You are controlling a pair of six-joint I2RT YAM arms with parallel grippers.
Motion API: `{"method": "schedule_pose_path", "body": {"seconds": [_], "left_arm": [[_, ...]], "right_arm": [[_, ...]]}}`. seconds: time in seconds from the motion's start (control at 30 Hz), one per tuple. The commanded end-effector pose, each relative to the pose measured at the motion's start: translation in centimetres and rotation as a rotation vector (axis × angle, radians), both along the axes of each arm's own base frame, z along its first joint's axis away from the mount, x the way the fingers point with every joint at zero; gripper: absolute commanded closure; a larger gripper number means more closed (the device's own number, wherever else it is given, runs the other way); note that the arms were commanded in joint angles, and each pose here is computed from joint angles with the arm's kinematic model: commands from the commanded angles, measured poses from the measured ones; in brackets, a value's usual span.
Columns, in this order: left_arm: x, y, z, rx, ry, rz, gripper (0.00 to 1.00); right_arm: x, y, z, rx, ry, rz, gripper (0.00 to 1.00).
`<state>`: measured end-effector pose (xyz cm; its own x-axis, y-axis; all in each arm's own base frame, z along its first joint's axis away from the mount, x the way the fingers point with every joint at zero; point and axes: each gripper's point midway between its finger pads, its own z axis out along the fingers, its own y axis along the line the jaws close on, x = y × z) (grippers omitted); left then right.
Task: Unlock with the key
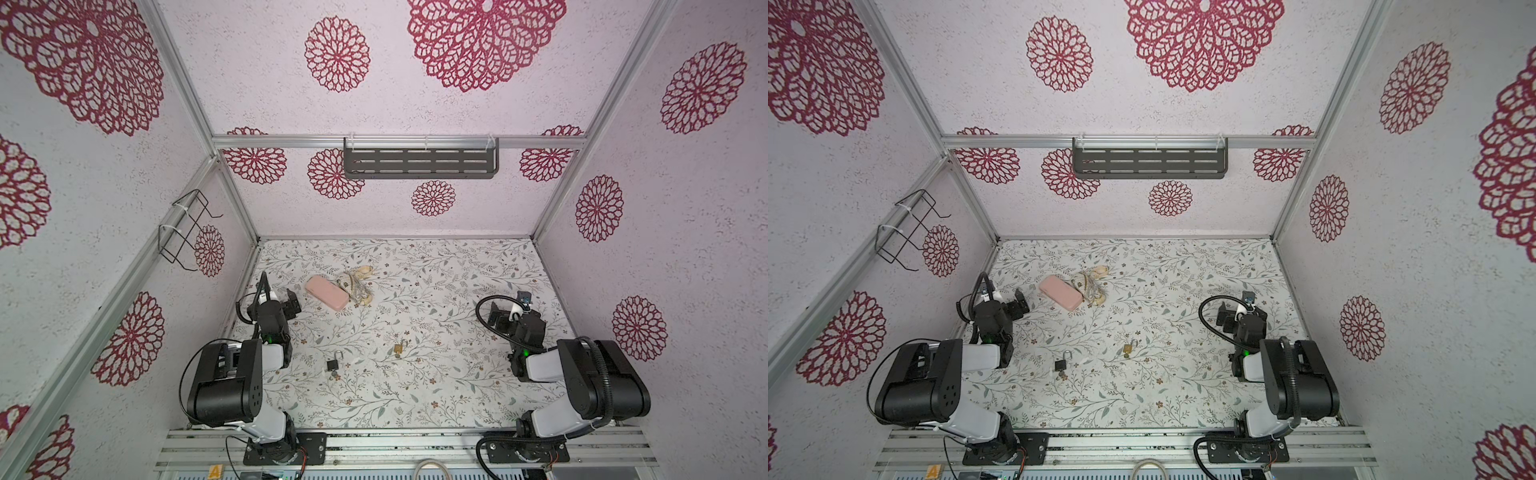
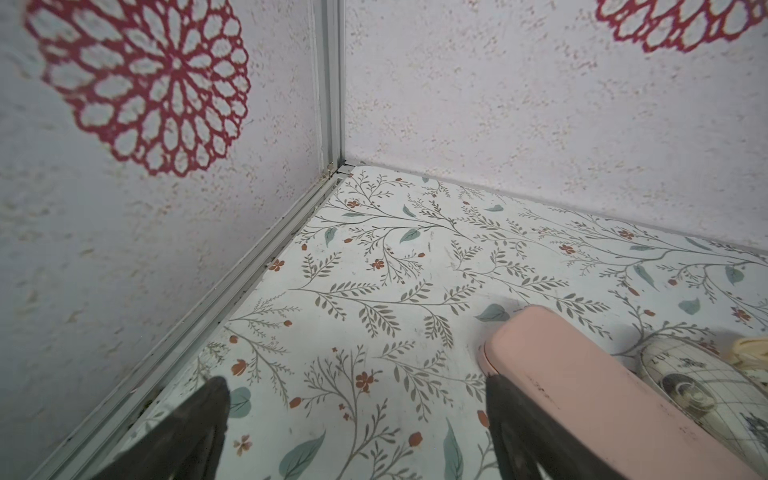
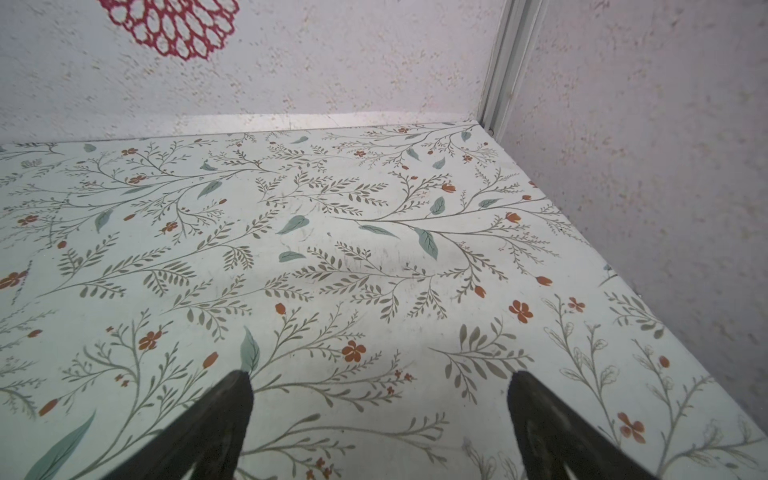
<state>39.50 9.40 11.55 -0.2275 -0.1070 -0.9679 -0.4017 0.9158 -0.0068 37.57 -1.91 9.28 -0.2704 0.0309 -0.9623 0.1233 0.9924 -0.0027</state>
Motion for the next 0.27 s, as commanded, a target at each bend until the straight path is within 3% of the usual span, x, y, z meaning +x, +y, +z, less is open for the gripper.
{"method": "schedule_pose_path", "body": {"seconds": [0.0, 0.23], "left_arm": [[0.17, -0.15, 0.82, 0.01, -0.03, -0.006, 0.02], [0.27, -0.2, 0.7, 0.013, -0.022, -0.007, 0.02]], "right_arm": [[0.4, 0.08, 1.99, -0.019, -0.077, 0.006, 0.01], [0.38, 0.08, 1.96, -0.018, -0.077, 0.006, 0.01]]}}
